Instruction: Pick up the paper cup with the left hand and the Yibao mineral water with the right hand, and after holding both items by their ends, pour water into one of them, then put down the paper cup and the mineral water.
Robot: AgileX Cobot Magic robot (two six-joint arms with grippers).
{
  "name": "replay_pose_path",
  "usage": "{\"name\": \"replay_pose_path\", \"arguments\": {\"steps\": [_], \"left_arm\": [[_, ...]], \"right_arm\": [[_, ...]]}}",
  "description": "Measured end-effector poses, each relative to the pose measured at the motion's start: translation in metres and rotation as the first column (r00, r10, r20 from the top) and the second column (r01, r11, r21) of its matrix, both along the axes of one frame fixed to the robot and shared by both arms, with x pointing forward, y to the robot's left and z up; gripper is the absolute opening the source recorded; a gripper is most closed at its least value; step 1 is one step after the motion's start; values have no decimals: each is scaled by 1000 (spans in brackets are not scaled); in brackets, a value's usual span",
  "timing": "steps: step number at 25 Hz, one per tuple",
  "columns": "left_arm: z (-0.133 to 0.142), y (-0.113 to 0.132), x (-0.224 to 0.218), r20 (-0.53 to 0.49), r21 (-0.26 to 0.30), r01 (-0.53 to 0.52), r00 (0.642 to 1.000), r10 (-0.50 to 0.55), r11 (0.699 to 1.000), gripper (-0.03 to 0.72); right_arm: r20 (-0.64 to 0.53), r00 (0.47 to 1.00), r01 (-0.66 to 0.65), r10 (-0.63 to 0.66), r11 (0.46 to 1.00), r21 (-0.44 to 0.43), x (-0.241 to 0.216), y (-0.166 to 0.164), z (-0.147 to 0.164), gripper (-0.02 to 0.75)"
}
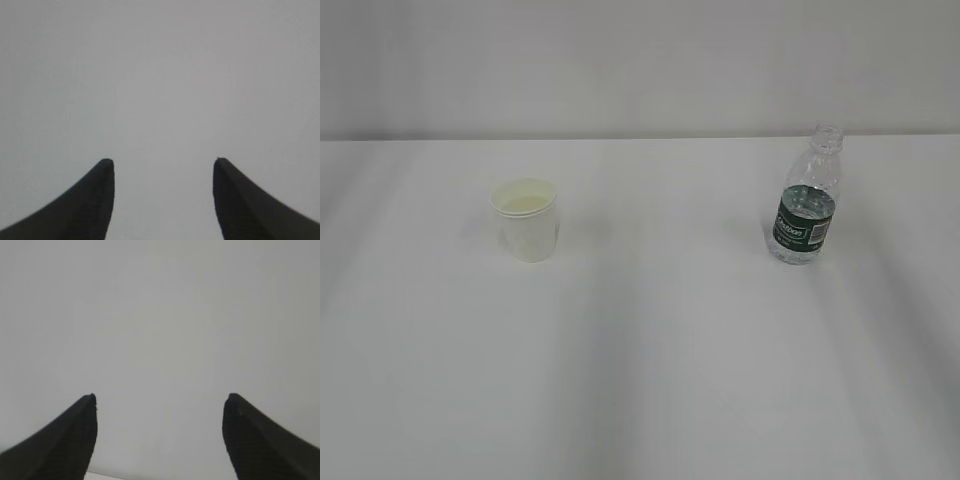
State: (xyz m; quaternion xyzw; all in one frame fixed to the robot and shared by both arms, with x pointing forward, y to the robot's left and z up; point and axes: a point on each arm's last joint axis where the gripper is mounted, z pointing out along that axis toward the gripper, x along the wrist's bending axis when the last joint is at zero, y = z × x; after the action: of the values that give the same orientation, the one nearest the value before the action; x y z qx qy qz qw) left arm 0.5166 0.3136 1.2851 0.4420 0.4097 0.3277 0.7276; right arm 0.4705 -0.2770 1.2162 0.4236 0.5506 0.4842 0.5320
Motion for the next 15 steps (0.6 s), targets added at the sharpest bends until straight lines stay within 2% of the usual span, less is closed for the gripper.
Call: {"name": "replay_pose_path", "arguments": {"steps": [6, 10, 15], "left_arm": [[2, 0, -1, -24, -111, 32, 999, -35, 993, 449], [6, -1, -2, -18, -210, 77, 996, -82, 975, 449], [33, -6, -15, 59, -183, 128, 991, -119, 975, 447]], "right_arm": [[-7, 1000, 10, -10, 1000, -5, -12, -2, 4, 591], [-3, 1000, 17, -17, 1000, -6, -23, -4, 9, 590], [25, 999, 22, -22, 1000, -2, -38, -6, 17, 590]]}}
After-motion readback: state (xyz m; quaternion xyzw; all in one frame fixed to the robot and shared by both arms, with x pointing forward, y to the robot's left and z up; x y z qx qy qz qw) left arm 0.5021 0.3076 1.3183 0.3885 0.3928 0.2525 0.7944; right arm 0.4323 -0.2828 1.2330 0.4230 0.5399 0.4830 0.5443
